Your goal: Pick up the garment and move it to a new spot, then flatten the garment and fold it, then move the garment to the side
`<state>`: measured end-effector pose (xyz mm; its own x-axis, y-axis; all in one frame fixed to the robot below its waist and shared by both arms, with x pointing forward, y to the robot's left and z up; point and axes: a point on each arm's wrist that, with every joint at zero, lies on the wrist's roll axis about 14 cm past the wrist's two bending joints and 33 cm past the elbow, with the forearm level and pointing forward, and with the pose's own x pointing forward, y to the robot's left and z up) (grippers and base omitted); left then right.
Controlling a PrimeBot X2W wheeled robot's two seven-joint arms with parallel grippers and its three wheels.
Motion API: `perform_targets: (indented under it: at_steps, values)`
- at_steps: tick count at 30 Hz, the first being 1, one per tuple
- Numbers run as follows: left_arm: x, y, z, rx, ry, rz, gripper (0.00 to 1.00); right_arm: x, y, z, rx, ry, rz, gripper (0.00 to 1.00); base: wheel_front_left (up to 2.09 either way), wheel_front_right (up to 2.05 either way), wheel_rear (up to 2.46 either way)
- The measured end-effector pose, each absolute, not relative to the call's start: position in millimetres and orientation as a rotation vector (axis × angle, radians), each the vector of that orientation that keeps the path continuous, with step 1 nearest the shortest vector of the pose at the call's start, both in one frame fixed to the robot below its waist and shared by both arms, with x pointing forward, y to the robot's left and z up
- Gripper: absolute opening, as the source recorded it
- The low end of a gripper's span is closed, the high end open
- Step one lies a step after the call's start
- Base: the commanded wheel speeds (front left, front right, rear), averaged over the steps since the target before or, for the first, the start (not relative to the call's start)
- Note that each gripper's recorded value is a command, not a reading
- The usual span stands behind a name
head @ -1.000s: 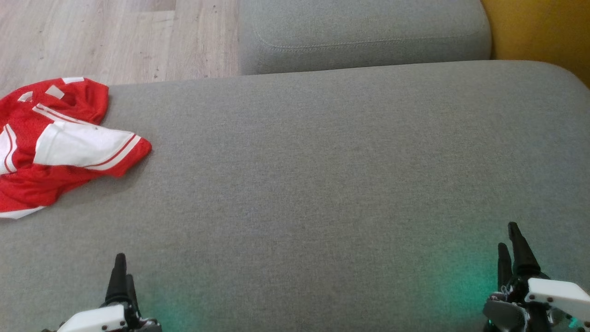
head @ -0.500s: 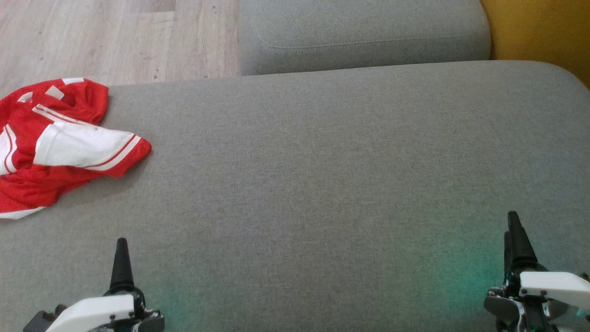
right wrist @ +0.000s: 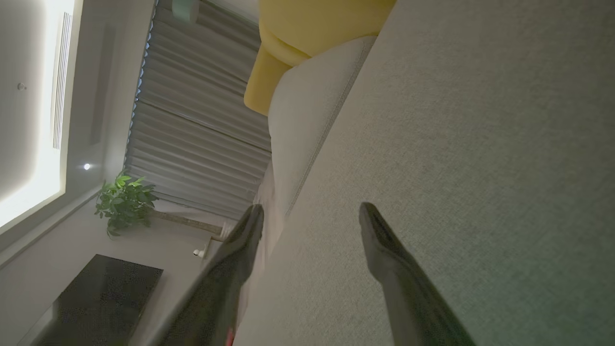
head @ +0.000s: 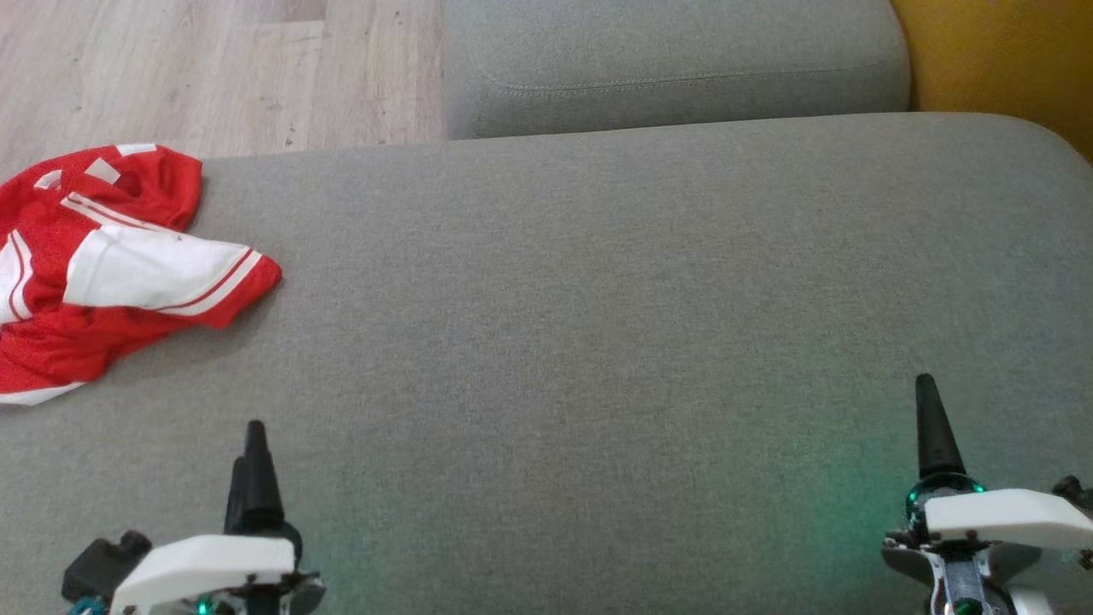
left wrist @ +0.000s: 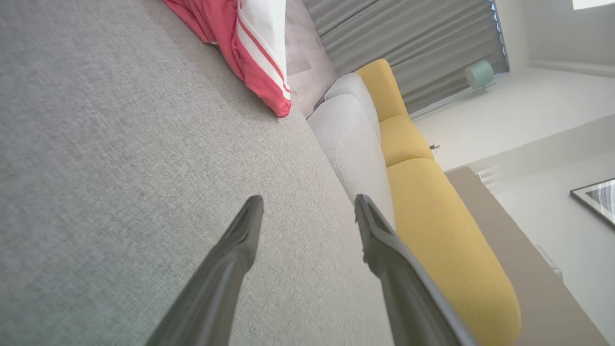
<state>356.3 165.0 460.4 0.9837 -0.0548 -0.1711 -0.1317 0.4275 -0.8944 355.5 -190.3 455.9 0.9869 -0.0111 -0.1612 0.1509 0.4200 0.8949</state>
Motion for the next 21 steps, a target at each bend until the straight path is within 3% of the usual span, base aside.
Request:
perform_targets:
  at_steps: [21]
  values:
    - [353,157,461,-0.831,0.175,0.015,1.00,356,-175,457,0.861,0.150,-0.040,1.00,0.00,0.00,0.00]
